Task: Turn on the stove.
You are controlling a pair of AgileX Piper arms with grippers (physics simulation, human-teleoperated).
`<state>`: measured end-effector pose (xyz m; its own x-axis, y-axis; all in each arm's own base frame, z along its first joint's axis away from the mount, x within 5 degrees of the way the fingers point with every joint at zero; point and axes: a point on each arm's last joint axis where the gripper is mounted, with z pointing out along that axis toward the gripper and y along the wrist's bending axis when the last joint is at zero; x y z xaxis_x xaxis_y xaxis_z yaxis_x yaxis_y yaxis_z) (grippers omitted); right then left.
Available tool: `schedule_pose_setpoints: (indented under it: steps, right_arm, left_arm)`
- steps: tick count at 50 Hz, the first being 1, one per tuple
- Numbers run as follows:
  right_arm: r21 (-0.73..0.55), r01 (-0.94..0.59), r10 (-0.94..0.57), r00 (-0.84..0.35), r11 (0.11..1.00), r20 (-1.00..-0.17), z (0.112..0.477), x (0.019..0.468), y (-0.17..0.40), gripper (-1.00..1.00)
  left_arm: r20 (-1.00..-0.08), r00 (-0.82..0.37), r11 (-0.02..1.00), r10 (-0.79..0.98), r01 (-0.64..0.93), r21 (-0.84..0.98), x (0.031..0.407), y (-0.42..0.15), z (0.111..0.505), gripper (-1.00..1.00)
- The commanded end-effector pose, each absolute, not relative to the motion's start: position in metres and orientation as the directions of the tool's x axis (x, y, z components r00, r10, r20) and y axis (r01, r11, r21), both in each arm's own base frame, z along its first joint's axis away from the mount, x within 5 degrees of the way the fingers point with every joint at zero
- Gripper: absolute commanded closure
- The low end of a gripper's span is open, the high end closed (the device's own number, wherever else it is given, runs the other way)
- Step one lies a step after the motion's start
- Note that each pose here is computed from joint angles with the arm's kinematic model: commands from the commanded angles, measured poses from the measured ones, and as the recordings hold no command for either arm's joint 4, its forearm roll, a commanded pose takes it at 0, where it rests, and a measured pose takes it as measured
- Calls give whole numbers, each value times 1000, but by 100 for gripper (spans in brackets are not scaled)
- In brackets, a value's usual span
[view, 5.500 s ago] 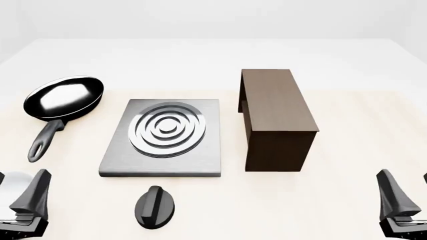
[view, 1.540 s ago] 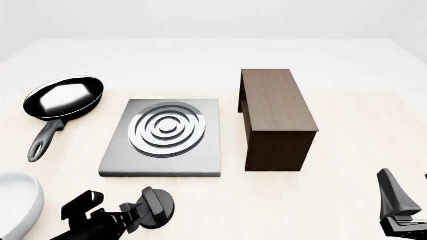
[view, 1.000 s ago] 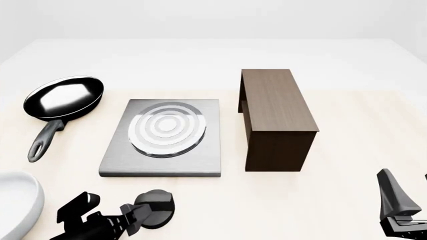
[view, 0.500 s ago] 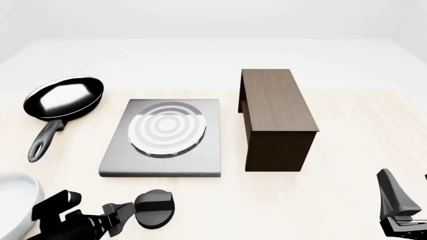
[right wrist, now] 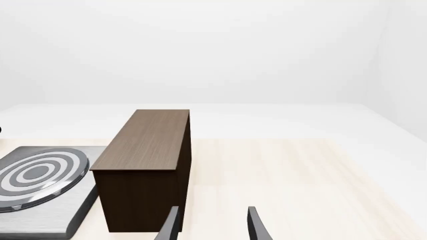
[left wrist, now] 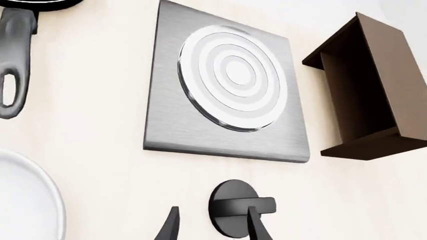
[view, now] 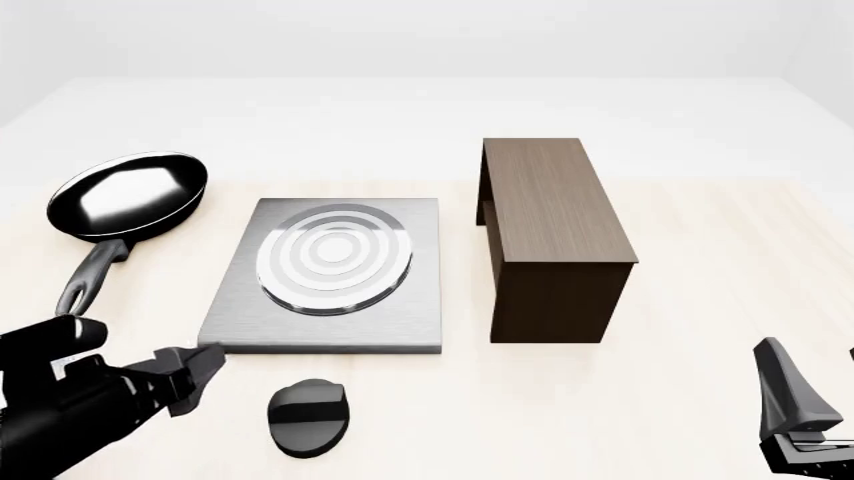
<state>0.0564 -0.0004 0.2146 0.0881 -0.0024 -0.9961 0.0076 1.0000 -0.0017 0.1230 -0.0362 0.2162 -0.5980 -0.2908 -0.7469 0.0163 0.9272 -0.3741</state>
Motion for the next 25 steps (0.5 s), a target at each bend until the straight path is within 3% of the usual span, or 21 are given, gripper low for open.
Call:
schedule_pose_setpoints:
  steps: [1,8,25]
  right_arm:
    - [-2,8,-2,88,1000,-996,215,56,0,-100]
    - [-2,8,-2,88,1000,-996,215,56,0,-100]
    - [-2,8,-2,88,1000,-996,215,56,0,-100]
  left_arm:
    - [-804,-525,945,-280,-3,-327,123,-24,249,-100]
    - [-859,-452,963,-240,2,-270,120,-17,291,-100]
    - [-898,-390,979,-202,-49,-199,120,-4,312,-100]
